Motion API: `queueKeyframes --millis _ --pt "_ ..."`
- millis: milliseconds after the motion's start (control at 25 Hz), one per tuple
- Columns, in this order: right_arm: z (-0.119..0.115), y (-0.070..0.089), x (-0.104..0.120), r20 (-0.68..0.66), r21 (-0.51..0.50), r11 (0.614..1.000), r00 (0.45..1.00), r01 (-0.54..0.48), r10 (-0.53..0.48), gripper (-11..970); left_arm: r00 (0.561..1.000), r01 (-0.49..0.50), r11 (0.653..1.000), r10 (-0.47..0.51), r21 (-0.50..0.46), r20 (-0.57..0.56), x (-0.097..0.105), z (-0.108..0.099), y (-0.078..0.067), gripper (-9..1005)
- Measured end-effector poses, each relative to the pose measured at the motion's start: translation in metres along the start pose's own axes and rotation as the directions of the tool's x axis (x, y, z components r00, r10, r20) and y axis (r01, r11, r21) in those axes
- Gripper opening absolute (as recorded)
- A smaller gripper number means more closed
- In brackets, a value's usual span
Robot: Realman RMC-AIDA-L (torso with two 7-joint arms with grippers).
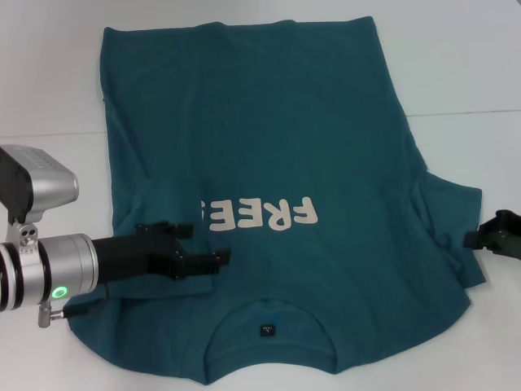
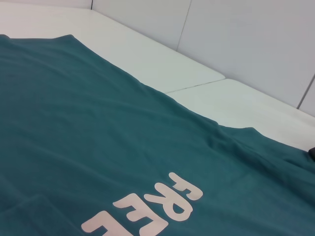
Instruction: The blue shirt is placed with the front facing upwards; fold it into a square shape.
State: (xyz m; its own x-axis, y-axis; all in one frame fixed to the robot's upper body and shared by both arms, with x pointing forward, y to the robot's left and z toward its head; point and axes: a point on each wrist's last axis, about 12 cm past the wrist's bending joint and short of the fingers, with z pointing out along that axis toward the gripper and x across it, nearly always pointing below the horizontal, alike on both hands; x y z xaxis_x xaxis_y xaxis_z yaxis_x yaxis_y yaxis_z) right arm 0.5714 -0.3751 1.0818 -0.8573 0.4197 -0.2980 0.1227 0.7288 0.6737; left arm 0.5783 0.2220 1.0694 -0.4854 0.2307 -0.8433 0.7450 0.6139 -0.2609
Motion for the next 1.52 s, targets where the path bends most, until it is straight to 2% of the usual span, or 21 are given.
queueKeyframes --millis 240,560,1040,1520 --pt "-0.014 -0.002 -0.007 0.013 0.006 1.0 1.0 0.015 -0.015 -1 1.0 0.002 1.0 -0.002 0.0 0.001 -0.002 0.0 0.0 920" --pt "-0.035 -0.008 -0.015 0.035 0.009 1.0 0.999 0.013 -0.013 0 1.0 -0.002 1.0 0.002 0.001 0.002 -0.003 0.001 0.0 920" --pt "-0.065 0.006 -0.036 0.068 0.01 0.999 0.997 0.043 -0.043 7 1.0 -0.007 1.0 0.007 0.001 0.006 -0.006 0.001 0.001 920" --pt "-0.08 0.004 -0.045 0.102 0.036 0.998 0.993 0.055 -0.058 17 1.0 -0.008 1.0 0.008 0.003 0.004 -0.006 0.001 0.001 920"
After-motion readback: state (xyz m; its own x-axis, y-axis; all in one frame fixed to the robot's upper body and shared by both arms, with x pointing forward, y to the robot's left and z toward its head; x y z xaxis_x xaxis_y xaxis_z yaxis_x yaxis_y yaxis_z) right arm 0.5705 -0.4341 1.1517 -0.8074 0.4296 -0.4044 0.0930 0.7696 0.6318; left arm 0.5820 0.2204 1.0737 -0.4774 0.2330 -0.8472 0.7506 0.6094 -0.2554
